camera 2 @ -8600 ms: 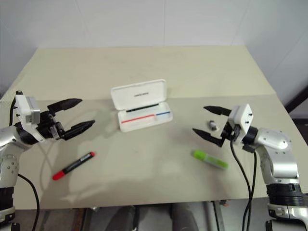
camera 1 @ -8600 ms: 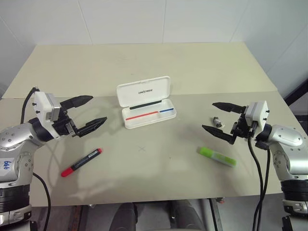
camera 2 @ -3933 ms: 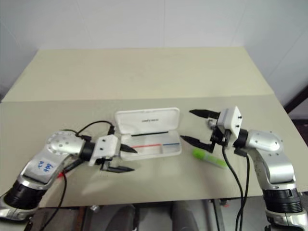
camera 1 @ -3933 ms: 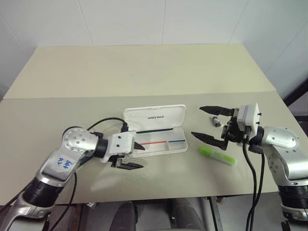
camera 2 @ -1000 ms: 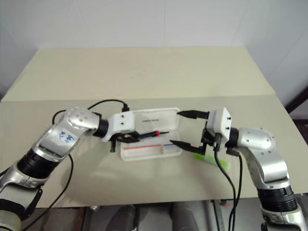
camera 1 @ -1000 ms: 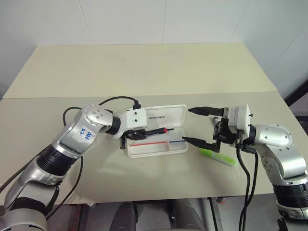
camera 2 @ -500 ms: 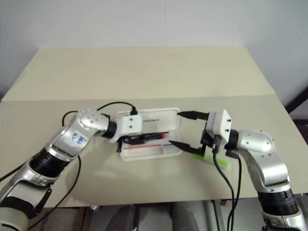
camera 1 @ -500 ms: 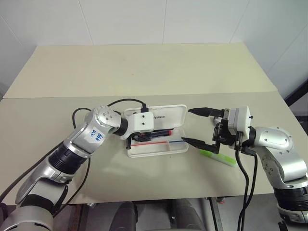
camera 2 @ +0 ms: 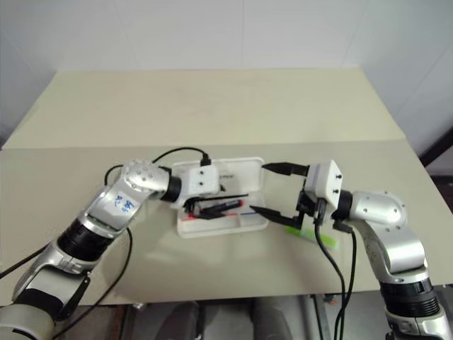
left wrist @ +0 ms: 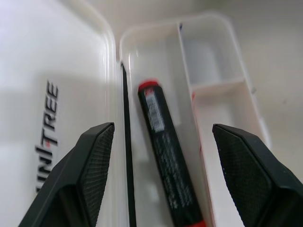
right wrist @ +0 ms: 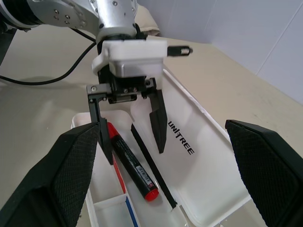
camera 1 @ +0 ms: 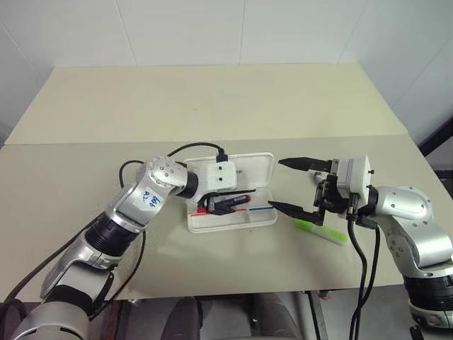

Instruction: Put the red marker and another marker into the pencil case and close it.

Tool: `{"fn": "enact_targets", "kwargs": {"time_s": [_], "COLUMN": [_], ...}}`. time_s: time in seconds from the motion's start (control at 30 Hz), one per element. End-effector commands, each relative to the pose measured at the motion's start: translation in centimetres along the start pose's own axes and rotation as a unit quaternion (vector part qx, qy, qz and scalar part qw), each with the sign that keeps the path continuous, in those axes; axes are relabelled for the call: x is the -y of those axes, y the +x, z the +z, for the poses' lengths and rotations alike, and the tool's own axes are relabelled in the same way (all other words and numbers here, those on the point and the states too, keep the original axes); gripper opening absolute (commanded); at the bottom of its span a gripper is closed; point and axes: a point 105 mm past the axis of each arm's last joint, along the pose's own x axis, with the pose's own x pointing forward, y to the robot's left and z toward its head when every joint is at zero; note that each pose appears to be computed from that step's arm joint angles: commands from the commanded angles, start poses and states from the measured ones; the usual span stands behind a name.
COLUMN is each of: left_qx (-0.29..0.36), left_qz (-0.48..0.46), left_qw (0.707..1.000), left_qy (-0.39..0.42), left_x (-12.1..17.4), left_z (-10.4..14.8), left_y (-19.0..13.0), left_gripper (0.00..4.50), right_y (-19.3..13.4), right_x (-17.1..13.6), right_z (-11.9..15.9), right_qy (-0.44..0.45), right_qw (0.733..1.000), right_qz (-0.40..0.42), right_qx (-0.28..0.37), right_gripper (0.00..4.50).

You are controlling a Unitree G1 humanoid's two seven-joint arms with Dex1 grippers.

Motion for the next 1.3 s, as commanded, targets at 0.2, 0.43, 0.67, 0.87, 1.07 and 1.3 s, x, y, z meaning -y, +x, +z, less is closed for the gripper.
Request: {"fn": "enact_targets", "kwargs": {"time_s": [0.2, 0.43, 0.67, 0.87, 1.07, 1.3], "left_qx": [0.065, 0.199, 0.226, 0.214, 0.203, 0.192], "left_qz": [0.002, -0.023, -0.069, -0.060, -0.049, -0.039], "left_qw": [0.998, 0.979, 0.971, 0.975, 0.978, 0.981], "left_qy": [0.018, 0.039, 0.019, 0.012, 0.008, 0.007], "left_x": [0.5, 1.2, 3.1, 3.4, 3.6, 3.8], "left_z": [0.9, 3.1, 1.8, 0.6, 0.1, 0.0], "left_y": [-1.5, -4.7, -7.6, -9.6, -10.8, -11.4], "left_gripper": [4.47, 4.47, 4.47, 4.47, 4.47, 4.47], "right_y": [-1.2, -3.7, -5.7, -6.6, -7.6, -8.2], "right_x": [1.8, 2.7, 2.1, 0.1, -1.3, -1.5], "right_z": [0.8, -1.3, -2.8, -4.6, -7.3, -9.5], "right_qy": [0.011, 0.054, 0.094, 0.130, 0.156, 0.163], "right_qw": [1.000, 0.992, 0.969, 0.935, 0.905, 0.885], "right_qz": [-0.023, -0.027, -0.004, 0.029, 0.035, 0.028], "right_qx": [-0.002, -0.113, -0.228, -0.327, -0.395, -0.435], "right_gripper": [4.50, 4.50, 4.50, 4.50, 4.50, 4.50]}}
